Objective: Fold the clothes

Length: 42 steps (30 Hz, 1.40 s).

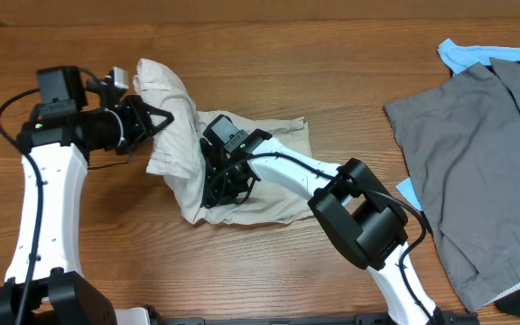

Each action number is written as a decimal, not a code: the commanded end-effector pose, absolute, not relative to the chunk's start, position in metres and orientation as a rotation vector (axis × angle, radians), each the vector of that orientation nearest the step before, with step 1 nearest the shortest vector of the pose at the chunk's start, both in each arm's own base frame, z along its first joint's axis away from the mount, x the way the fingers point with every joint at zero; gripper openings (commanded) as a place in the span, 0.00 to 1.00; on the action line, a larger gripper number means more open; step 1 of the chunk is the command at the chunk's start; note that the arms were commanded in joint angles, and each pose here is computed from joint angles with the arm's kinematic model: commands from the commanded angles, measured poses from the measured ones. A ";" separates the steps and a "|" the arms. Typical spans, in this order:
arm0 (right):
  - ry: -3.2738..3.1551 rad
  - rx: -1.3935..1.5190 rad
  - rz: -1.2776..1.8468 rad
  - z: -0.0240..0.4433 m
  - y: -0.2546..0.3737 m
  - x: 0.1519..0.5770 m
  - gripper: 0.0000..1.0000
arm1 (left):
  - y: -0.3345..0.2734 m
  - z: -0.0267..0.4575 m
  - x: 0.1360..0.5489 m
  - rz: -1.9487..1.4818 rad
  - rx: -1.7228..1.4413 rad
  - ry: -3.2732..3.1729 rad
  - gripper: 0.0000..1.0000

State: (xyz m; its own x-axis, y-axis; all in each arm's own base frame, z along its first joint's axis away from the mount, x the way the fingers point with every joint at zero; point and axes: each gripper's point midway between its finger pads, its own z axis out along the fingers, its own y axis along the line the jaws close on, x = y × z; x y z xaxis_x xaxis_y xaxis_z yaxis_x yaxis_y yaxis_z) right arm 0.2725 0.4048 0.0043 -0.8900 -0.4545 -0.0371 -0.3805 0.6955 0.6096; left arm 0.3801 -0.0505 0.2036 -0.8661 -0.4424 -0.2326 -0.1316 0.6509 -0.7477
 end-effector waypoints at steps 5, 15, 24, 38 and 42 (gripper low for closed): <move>-3.070 0.447 -0.723 0.053 0.322 0.343 0.17 | -0.067 0.221 0.375 -1.024 -0.357 2.482 0.06; -3.121 -0.088 -0.251 0.077 0.147 0.362 0.33 | -0.071 0.220 0.373 -1.025 -0.332 2.492 0.07; -3.038 -0.141 -0.253 0.016 0.131 0.333 0.33 | -0.104 0.222 0.372 -1.038 -0.219 2.504 0.09; -3.013 -0.128 -0.237 -0.024 0.125 0.305 0.33 | -0.190 0.224 0.364 -1.036 -0.150 2.534 0.12; -3.013 -0.126 -0.237 -0.024 0.126 0.305 0.33 | -0.213 0.209 0.359 -0.907 -0.179 2.572 0.12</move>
State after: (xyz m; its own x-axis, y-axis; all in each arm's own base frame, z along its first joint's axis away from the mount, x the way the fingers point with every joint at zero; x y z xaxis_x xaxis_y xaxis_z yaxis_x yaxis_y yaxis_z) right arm 0.3273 0.1271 0.0014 -0.9949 0.0915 0.0419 0.0975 0.9793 0.1772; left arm 0.3562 -0.1980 0.1969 -0.9358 -0.2055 -0.2863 0.0360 0.7524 -0.6577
